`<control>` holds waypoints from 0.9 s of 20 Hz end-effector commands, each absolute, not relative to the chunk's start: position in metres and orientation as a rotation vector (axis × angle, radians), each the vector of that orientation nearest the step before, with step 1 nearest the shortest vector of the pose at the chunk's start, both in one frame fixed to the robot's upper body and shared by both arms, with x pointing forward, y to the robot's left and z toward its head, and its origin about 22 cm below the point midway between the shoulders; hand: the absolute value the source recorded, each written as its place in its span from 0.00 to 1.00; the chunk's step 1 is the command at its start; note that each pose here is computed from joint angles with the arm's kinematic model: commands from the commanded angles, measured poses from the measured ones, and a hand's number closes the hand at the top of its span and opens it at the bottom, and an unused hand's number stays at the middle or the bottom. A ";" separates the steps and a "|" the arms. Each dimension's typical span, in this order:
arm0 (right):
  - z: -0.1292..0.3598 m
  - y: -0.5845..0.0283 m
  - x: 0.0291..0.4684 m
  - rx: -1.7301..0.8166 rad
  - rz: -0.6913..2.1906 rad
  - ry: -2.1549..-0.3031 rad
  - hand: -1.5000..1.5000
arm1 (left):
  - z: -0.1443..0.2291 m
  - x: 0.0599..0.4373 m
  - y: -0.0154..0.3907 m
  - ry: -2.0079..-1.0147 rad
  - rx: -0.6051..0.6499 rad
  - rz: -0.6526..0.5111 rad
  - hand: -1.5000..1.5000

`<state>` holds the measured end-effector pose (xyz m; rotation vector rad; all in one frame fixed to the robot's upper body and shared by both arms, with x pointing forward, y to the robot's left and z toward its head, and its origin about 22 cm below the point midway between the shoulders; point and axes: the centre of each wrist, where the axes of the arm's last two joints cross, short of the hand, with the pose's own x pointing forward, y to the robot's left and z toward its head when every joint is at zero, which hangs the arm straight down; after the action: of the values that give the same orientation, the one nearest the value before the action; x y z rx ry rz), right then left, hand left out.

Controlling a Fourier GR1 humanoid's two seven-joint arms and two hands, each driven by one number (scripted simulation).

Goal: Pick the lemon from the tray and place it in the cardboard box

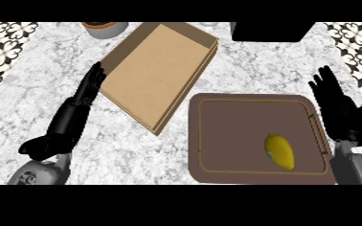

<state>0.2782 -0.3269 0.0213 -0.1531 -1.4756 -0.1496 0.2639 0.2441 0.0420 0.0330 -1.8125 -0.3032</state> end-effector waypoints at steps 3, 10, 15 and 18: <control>0.030 -0.312 0.280 0.187 0.098 -1.583 0.00 | 0.028 0.260 0.295 -1.658 0.364 -0.252 0.50; 0.064 -0.325 0.267 0.084 0.958 -1.683 0.00 | 0.016 0.250 0.351 -1.424 0.599 -0.215 0.50; -0.003 -0.382 0.240 0.436 0.592 -1.845 0.00 | 0.020 0.257 0.357 -1.399 0.642 -0.204 0.50; -0.015 -0.392 0.244 0.459 0.704 -1.890 0.00 | 0.014 0.257 0.357 -1.371 0.624 -0.215 0.50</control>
<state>0.2487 -0.3715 0.0028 0.3148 -1.7984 0.6713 0.2577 0.3539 0.0195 0.6154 -1.4076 -0.2158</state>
